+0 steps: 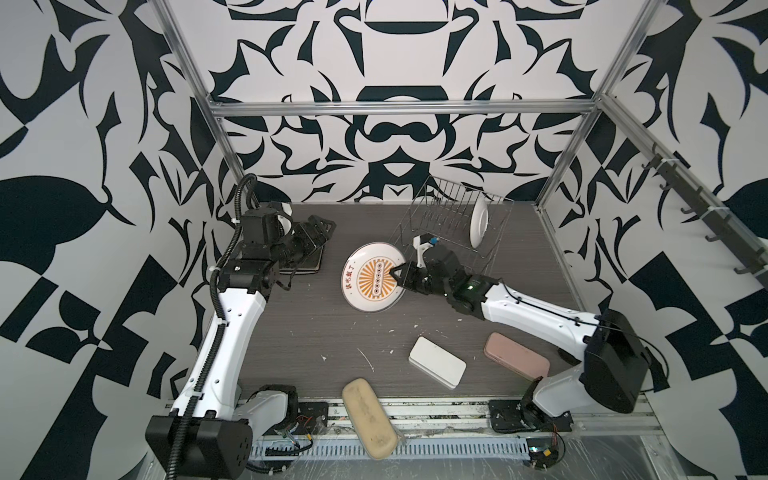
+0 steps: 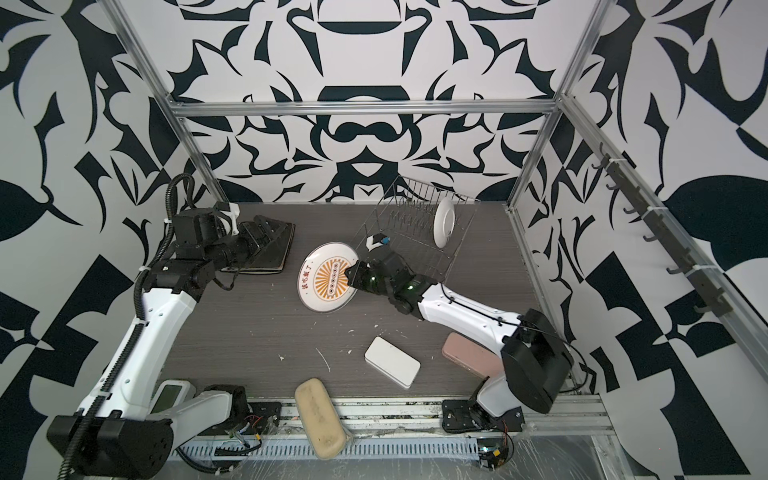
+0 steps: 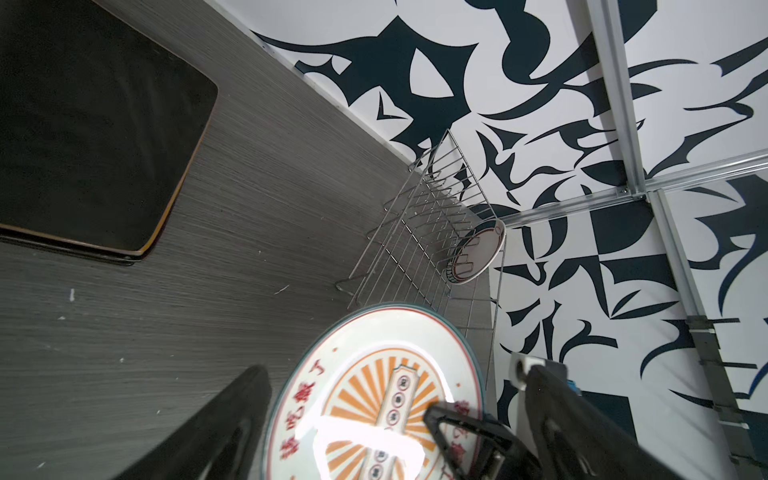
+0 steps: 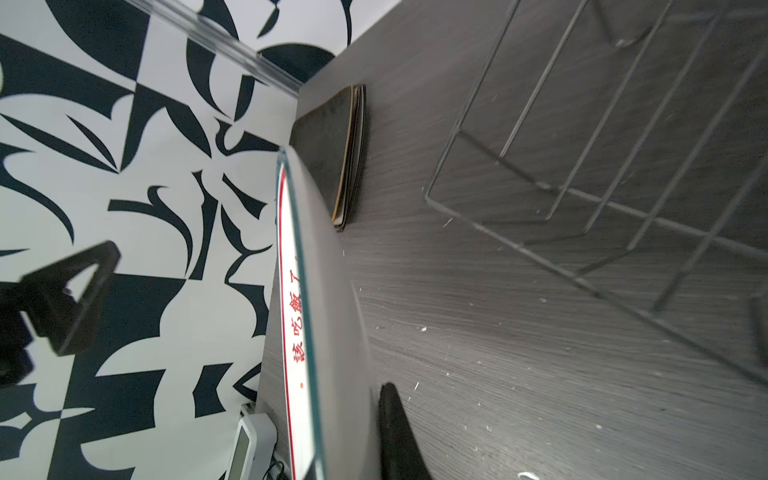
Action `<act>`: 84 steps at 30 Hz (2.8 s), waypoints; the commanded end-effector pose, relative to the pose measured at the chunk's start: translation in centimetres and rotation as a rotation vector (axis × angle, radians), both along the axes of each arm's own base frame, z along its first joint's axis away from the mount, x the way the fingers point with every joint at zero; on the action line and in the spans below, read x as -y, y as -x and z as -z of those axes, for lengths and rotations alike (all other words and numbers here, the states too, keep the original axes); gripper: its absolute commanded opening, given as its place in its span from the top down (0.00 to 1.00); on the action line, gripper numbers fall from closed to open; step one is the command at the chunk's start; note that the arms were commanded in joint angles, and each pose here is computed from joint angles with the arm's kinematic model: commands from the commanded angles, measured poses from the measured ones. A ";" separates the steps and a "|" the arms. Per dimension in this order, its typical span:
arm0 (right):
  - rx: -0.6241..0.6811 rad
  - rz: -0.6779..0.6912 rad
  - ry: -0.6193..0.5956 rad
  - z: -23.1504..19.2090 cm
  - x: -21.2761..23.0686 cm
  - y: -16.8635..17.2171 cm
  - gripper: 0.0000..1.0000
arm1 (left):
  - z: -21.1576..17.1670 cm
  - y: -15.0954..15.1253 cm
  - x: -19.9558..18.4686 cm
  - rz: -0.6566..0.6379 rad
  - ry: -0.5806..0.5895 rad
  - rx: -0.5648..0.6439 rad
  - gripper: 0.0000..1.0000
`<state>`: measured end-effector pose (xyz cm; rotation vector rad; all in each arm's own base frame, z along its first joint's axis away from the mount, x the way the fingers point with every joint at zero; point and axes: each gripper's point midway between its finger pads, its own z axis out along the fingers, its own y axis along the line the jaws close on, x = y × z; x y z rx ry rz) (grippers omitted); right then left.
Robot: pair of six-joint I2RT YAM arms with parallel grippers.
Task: Unload the plates from the dish rack
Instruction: 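Lift the sunburst plate from the rack with the right gripper while the left gripper approaches, then carry the plate toward the left gripper and grasp its rim with the left gripper, then open the right gripper and draw it back while the left gripper holds the plate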
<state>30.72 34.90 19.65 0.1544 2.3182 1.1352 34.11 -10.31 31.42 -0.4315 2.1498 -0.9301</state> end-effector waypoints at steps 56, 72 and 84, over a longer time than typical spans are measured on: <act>-0.043 -0.244 -0.588 -6.4 -8.7 -1.7 0.67 | 12.1 2.5 -2.7 -0.042 0.283 -0.223 1.00; -0.010 -0.132 -0.550 -6.6 -4.4 -2.9 0.16 | 7.3 -0.4 -6.7 -0.194 0.216 -0.077 1.00; 0.081 -0.055 -0.369 -7.5 0.4 -3.0 0.15 | 10.1 -3.3 -7.9 -0.318 0.150 -0.089 1.00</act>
